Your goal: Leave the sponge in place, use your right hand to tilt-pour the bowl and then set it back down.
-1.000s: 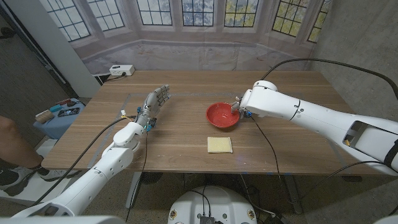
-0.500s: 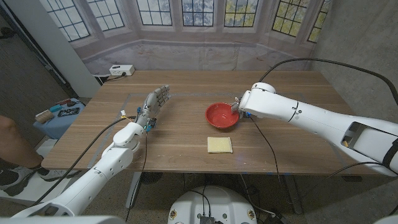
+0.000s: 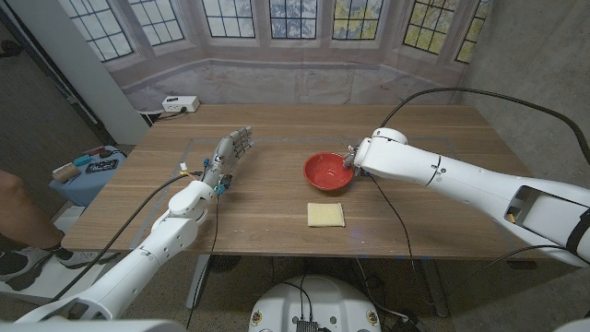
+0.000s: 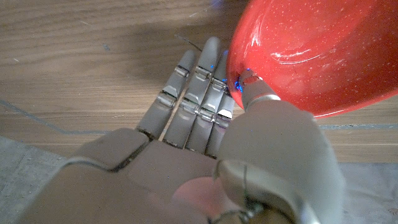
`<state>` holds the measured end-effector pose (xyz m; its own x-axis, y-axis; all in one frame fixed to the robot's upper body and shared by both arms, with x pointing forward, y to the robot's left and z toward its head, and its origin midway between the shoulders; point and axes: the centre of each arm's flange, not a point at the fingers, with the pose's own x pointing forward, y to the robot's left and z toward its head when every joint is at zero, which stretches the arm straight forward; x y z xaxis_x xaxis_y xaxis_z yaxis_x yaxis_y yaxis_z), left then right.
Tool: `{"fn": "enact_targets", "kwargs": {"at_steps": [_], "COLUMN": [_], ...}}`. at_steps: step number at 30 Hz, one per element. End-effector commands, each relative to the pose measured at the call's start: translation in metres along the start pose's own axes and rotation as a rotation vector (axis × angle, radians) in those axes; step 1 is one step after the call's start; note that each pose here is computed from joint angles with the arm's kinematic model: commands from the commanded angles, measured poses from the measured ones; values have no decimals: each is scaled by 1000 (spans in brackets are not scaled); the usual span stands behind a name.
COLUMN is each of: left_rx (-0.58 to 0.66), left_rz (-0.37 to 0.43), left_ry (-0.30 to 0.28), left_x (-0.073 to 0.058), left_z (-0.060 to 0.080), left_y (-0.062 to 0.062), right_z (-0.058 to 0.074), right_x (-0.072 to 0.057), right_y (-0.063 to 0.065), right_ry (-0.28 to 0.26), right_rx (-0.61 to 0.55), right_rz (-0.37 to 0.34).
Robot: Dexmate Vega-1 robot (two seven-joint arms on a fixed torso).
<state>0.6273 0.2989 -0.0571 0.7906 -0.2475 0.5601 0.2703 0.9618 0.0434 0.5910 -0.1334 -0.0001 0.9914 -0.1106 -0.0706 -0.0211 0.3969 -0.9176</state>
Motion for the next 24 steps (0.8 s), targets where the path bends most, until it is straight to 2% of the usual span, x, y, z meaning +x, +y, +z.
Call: {"fn": "enact_targets", "kwargs": {"at_steps": [1, 11, 24], "left_rx": [0, 4, 0], "left_rz": [0, -6, -9], "left_ry": [8, 8, 13], "left_x": [3, 7, 9], "left_z": [-2, -1, -2], "left_y": [0, -3, -5], "right_z": [-2, -9, -10], "right_x": [4, 5, -3], "right_y": [3, 2, -5], "right_ry": [-13, -16, -32], "right_rx": [-7, 2, 9], "right_rz": [-55, -85, -112]}}
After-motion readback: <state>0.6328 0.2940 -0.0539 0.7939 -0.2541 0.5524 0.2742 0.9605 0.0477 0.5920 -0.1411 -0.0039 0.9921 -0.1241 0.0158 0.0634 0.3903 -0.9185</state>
